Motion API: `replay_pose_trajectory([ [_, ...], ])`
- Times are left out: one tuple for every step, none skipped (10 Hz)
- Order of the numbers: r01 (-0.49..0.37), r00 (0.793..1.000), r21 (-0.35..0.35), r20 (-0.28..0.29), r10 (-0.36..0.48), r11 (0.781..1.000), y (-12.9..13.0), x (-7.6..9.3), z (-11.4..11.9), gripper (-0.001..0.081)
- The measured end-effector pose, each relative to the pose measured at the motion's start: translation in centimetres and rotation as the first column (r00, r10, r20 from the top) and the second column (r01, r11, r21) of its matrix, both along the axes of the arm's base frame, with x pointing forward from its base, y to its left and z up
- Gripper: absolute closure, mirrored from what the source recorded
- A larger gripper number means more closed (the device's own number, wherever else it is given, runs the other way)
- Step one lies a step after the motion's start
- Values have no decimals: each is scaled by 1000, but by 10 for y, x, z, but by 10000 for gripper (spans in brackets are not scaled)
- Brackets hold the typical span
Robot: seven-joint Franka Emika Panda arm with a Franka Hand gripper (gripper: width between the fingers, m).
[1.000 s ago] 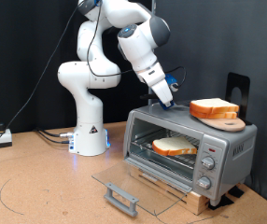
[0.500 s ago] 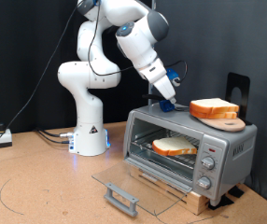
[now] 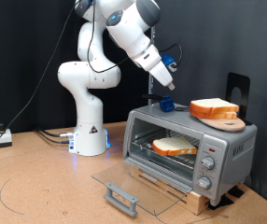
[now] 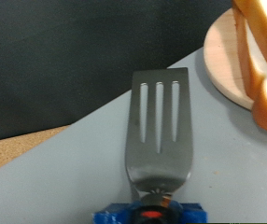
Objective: Make a piece of toast with the oven
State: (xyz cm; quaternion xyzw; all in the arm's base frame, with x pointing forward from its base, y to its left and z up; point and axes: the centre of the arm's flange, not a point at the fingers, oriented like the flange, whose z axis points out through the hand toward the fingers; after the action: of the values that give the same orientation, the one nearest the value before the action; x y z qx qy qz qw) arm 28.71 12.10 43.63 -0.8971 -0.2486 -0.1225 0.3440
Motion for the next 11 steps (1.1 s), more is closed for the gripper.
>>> replay_pose_trajectory([
  [21,1000,-12,2,-21,1000,-10,4,-1,-1],
  [46,999,-24,2,-46,999,-25,11,-2,-1],
  [67,998,-38,-4,-67,997,-39,16,-3,-1],
  [80,997,-55,-17,-81,995,-54,20,-3,-1],
  [84,996,-64,-38,-87,994,-68,23,-3,-1],
  [84,995,-58,-53,-87,995,-83,25,-2,-1],
  [92,994,-44,-48,-94,995,-97,29,-1,-1],
  [106,993,-27,-41,-107,994,-111,33,-1,-1],
  [126,991,-13,-34,-126,992,-125,36,0,-1],
  [143,989,-11,-36,-143,990,-138,40,1,-1],
  [156,987,-13,-40,-156,988,-151,43,1,-1],
])
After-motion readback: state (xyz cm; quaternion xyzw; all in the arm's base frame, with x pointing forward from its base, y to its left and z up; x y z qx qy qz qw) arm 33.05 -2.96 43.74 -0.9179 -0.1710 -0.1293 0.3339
